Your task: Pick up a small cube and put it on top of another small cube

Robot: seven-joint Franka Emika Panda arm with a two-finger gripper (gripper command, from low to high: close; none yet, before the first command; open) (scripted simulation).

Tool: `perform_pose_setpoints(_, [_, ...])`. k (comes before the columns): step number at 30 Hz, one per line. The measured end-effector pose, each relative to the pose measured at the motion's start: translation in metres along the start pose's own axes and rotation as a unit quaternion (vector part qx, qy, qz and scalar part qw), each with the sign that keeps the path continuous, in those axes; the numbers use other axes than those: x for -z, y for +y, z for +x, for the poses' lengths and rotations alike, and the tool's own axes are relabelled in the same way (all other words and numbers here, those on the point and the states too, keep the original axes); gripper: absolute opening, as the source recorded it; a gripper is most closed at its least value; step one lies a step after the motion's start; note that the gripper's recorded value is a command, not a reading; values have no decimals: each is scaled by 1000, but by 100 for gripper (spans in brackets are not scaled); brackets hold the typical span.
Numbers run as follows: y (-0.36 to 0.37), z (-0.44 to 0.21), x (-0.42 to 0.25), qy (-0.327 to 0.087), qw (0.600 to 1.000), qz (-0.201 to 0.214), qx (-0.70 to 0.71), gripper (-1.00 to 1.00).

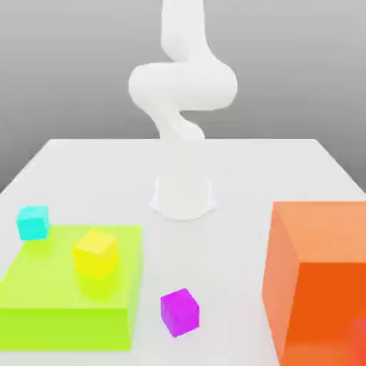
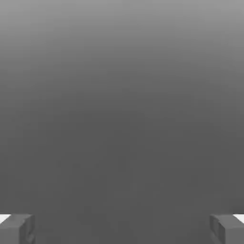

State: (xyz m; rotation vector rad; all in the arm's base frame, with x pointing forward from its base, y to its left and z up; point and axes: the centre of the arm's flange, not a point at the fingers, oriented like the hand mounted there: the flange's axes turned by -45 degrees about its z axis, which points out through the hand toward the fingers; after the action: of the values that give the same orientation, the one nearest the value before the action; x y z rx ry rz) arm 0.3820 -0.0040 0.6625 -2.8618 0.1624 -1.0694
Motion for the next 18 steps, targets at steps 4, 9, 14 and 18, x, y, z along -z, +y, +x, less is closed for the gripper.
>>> perform_pose_setpoints(4, [8,-22,-96,-73,993,9,-97,0])
perform_pose_setpoints(9, [14,-74,-200,-156,966,-13,-206,0])
perform_pose_setpoints(14, [22,-146,-283,-223,923,-68,-305,0])
perform_pose_setpoints(18, [35,-212,-331,-260,880,-133,-375,0])
